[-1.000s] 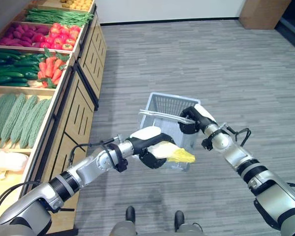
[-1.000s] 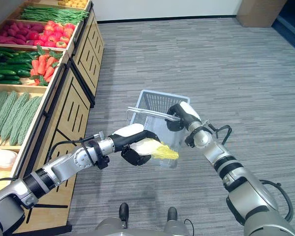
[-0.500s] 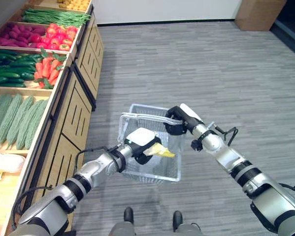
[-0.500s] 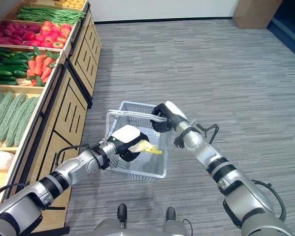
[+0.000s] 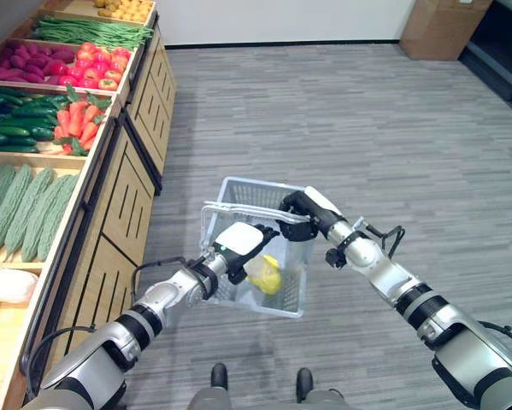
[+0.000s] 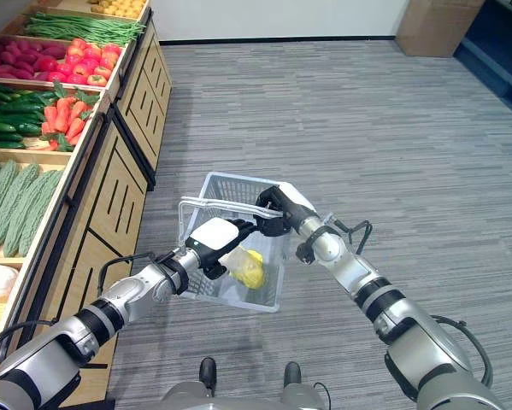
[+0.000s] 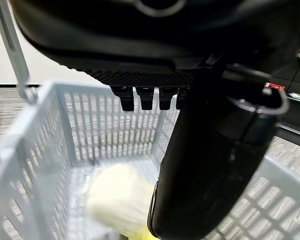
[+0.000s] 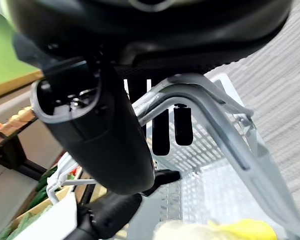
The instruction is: Get the vegetables into the basket
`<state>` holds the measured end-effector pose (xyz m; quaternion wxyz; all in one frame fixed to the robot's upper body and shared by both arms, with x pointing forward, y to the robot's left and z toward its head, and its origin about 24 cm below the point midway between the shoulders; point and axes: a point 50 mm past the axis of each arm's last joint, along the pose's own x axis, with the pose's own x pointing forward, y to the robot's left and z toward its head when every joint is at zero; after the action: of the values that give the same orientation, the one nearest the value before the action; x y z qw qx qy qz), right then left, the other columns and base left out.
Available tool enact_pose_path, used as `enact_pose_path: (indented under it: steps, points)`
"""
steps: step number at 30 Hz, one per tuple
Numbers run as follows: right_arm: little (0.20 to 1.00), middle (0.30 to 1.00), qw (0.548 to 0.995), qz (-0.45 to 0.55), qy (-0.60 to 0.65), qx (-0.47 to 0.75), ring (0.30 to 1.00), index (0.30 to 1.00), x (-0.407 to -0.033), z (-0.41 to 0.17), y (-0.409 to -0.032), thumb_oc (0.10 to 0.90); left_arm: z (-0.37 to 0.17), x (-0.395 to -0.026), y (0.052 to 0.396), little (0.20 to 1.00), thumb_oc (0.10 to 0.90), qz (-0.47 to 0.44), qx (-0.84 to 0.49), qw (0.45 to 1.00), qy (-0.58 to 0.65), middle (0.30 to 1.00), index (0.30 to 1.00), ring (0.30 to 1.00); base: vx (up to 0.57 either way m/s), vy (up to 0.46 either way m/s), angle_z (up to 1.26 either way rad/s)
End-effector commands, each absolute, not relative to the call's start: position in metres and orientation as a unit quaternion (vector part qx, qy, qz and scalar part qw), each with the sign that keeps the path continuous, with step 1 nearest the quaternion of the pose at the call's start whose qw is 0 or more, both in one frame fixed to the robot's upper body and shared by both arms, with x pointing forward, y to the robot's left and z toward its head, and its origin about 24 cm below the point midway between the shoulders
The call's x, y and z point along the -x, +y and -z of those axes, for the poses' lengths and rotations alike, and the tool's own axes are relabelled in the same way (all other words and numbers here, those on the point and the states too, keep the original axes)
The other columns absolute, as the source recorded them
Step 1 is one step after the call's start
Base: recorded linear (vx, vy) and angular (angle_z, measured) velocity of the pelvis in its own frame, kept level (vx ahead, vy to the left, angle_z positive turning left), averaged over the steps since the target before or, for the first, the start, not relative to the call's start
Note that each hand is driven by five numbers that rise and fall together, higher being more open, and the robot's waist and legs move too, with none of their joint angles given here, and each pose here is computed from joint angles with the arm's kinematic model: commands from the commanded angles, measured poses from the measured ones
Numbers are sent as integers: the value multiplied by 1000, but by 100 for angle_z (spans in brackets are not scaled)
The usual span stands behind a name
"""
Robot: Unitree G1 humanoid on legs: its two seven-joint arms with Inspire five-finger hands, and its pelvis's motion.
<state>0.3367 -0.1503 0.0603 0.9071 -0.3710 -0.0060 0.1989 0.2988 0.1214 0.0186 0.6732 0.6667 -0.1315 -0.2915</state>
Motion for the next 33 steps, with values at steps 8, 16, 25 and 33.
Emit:
enact_pose_path:
  steps: [8,16,25,33]
  points:
    - [300,300,950,-82,-82,290,300,300,-360,-99,-163,400,-73,-298,95,1000,900,286,-554,743,-242,1000,1000,1000,0,0,0]
    - [300,300,953,-21,-20,301,300,300,-361,-82,-199,400,-107,-253,97,1000,900,392,-321,830,-232,1000,1000,1000,0,5,4]
    - [300,300,962,57,74,258,300,300,-328,-38,-257,400,-61,-223,182,1000,900,248,10,969,-23,1000,1000,1000,-8,-1,3]
    - [300,300,954,119,106,254,300,300,-290,-26,-305,400,9,-187,255,1000,900,40,-57,990,124,1000,1000,1000,4,-12,11]
